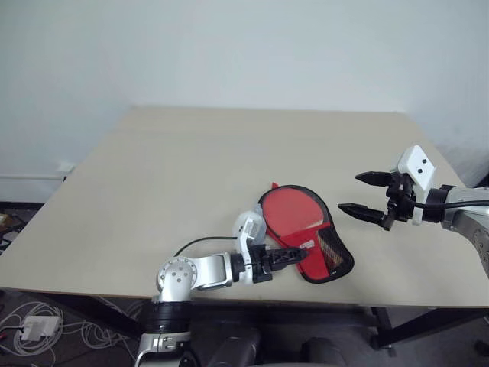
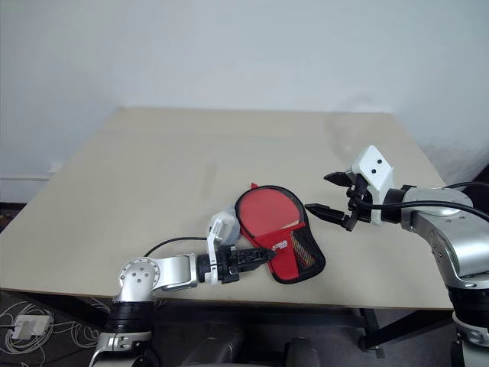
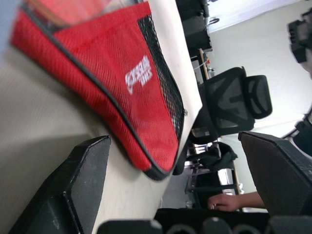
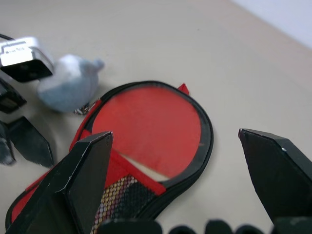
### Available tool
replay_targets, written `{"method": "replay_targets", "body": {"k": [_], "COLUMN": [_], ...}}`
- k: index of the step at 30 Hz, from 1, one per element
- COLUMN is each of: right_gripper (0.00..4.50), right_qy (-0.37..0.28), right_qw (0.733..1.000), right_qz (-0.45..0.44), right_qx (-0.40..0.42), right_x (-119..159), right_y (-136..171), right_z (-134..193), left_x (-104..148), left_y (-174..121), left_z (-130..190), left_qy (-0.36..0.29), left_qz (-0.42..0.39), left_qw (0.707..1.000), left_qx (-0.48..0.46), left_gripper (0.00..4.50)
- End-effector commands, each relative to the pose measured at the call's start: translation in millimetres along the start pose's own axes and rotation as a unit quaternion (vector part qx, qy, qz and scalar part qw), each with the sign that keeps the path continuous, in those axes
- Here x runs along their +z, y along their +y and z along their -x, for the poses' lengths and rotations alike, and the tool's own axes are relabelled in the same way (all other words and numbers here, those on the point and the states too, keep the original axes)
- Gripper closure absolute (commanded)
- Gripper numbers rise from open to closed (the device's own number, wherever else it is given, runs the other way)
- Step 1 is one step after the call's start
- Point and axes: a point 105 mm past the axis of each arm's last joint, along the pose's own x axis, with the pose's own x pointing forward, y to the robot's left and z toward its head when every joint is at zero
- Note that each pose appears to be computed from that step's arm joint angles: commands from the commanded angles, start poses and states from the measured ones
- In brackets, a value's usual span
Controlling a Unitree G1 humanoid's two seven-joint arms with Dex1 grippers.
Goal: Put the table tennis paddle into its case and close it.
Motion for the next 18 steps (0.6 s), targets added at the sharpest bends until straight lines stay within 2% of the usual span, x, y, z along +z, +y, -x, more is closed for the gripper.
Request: {"method": "replay_targets", "body": {"k": [1,11,18], "right_gripper": [0.03,0.03,0.03], "right_qy": [-0.023,-0.03,-0.033], "right_qw": [1.0,0.999,0.999], "right_qz": [0.01,0.007,0.008], "right_qx": [-0.011,-0.012,-0.014], "right_x": [12.2,14.9,16.4], "right_y": [0.8,4.6,5.5], "right_z": [4.5,1.7,1.0], "left_x": [6.1,9.5,1.1], "left_y": [-2.2,-0.8,10.9], "left_z": [-8.3,-19.3,-20.7], "left_qy": [-0.004,-0.002,0.027], "left_qz": [-0.001,-0.001,0.005], "left_qw": [1.0,1.0,0.998], "left_qx": [0.008,0.023,0.063], "left_gripper": [0.0,0.0,0.0]}}
